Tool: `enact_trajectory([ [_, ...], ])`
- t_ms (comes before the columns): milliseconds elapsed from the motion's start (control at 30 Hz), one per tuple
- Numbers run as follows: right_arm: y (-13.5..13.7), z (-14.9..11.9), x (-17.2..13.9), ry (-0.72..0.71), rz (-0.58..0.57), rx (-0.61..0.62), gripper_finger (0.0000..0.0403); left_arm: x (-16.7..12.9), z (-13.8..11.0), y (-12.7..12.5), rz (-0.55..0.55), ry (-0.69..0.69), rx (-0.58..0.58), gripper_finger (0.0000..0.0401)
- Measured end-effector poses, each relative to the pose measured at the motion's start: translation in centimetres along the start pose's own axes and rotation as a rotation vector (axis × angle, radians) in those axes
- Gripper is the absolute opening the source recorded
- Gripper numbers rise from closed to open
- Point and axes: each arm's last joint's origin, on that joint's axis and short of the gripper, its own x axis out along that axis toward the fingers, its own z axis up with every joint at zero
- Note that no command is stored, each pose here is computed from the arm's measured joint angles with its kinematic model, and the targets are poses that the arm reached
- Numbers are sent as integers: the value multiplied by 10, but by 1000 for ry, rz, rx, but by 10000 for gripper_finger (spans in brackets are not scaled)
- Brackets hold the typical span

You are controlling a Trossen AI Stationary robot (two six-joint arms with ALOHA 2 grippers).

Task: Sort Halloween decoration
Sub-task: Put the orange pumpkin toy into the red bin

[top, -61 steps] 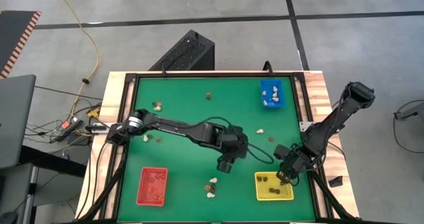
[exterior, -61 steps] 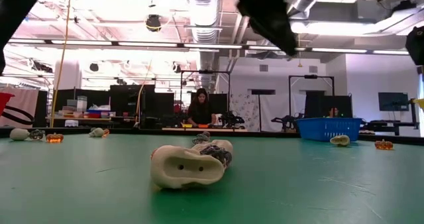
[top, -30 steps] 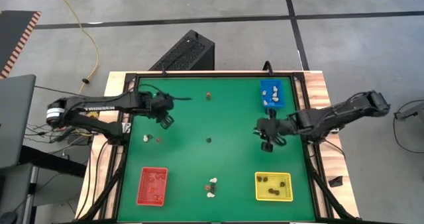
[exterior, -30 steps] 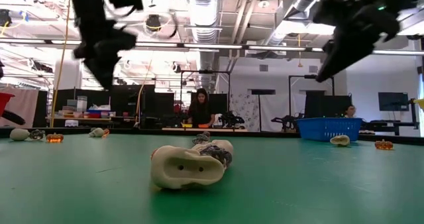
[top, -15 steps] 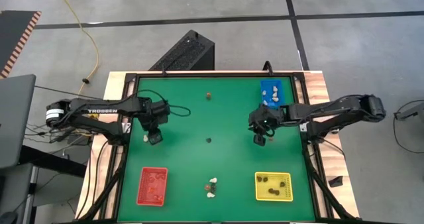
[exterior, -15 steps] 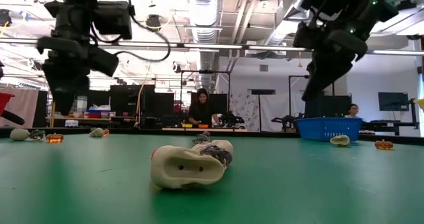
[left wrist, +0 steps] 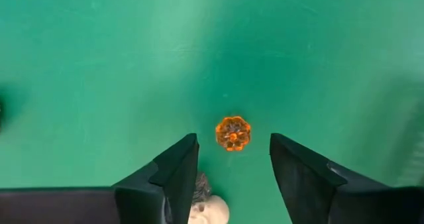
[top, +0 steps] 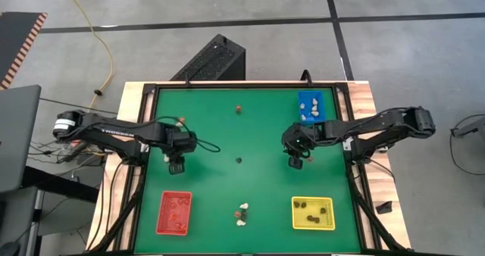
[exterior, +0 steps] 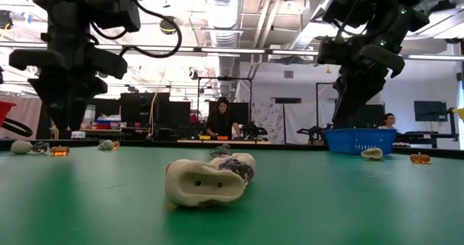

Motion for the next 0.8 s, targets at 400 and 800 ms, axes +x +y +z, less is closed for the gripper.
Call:
enact_trajectory([
  [400,0,0,0,-1,4,-16,111,37,5,-3,50,188,3,182],
  [800,0,0,0,-1,4,-16,111,43,12,-5,33,151,38,163],
])
